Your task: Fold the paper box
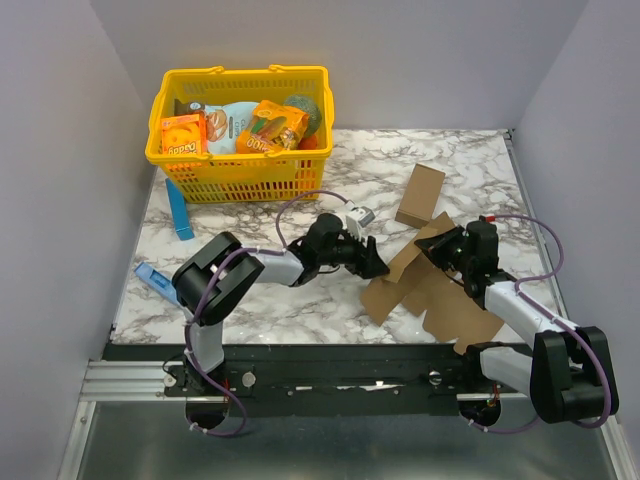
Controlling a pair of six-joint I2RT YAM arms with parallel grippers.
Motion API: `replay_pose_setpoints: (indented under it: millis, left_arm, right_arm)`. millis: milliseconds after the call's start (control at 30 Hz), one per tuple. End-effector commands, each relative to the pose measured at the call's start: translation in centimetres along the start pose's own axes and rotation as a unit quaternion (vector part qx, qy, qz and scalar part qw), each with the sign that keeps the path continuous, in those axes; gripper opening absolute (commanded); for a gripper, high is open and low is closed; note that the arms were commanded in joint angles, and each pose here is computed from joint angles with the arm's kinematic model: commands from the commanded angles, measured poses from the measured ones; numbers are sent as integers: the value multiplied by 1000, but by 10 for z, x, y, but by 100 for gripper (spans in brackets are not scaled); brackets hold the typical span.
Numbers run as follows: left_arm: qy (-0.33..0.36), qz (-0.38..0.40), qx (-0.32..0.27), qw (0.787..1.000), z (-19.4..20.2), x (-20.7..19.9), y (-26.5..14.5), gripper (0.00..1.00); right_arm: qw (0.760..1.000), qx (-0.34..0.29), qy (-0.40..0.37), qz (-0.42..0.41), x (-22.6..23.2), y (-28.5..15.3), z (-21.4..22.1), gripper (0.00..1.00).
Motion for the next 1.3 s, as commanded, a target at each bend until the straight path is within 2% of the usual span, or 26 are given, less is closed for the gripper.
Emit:
replay_pose_setpoints:
  millis: [0,233,800,867,900,1033,1133,1267]
  left_arm:
    - [4,6,30,1000,10,2,10,63]
    - [7,-4,46,999,17,4,18,59]
    - [-9,-3,75,997,33,3,40,61]
    - [-7,-23,76,997,36,7,37,64]
    - [-8,-31,76,997,39,11,34,71]
    - [-7,-37,75,996,44,13,28,74]
    - [-27,-2,68,997,48,7,29,72]
    - [-43,34,61,997,49,-3,32,59]
  right_arm:
    - [1000,-12,-6,3,-2,2,-3,14]
    - [1000,-8,-3,1,-3,3,-1,14]
    - [1000,-10,5,-2,-4,4,0,14]
    - [1000,-10,5,-3,-3,4,-1,14]
    - [1000,-9,4,-2,-3,4,0,14]
    - [1000,-11,7,-4,-3,3,-1,14]
    - [1000,-9,8,-7,-2,3,0,14]
    - [1000,-9,8,-8,-2,3,1,14]
Point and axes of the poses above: each gripper's point midway between its finger pads, its own y axis out along the fingers, its own x axis along the line the jaws close on, z = x × y, the point moved 6 cm from there along -y, back along the fingers, and after that the axes turned 11 degrees about -y, right-handed, at the moved point
